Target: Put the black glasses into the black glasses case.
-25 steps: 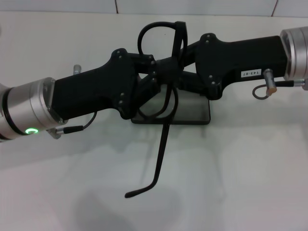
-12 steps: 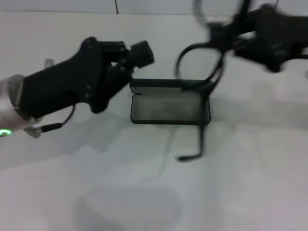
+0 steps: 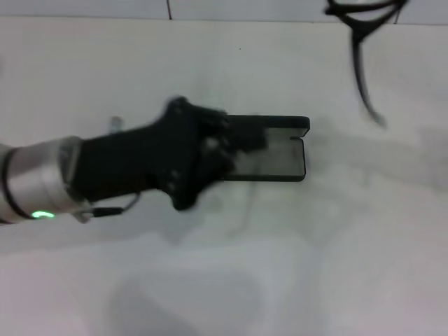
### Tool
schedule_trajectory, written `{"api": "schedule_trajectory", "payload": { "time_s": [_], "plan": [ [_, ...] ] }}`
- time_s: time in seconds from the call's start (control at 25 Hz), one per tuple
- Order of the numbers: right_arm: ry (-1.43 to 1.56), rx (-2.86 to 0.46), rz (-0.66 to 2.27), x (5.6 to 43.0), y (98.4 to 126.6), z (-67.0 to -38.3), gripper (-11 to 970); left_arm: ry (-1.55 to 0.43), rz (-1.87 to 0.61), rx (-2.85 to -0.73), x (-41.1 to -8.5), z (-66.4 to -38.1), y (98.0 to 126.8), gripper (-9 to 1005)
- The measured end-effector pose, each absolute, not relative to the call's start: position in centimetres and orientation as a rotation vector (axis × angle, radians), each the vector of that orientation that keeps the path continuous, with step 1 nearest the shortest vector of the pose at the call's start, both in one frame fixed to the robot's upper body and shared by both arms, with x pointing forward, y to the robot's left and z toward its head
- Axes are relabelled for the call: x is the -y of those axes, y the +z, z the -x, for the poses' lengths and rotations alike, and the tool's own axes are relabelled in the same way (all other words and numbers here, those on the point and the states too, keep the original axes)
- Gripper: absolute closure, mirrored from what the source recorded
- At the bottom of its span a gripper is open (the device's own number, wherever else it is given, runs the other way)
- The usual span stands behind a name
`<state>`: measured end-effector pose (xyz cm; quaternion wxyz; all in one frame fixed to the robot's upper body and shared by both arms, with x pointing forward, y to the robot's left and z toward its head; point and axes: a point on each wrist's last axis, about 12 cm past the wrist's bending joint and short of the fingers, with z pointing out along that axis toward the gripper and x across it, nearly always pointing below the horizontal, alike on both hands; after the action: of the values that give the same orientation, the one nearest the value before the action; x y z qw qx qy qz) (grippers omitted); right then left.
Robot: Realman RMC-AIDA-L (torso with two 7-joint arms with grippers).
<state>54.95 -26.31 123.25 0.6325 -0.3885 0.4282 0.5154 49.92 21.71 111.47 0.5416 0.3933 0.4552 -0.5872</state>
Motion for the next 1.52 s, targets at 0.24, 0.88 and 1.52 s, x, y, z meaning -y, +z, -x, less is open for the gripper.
{"api": "schedule_trajectory", "payload": {
  "time_s": [0.24,0.88,1.52],
  "plan": [
    [1.161,-1.093,0.924,22.2,121.4,-57.6,854,-1.443,-1.010,-1.015,-20.4,-49.5,111.6,962],
    [1.087,-1.256,1.141,15.5,119.3,-59.0,848,-1.391,-0.878,-1.040,-21.1,-49.5,110.8,961],
    [1.102,-1.272,1.209,14.7,118.7,-58.4,840,-1.375,-0.792,-1.114,-21.2,-50.0,110.2,961]
  ]
}}
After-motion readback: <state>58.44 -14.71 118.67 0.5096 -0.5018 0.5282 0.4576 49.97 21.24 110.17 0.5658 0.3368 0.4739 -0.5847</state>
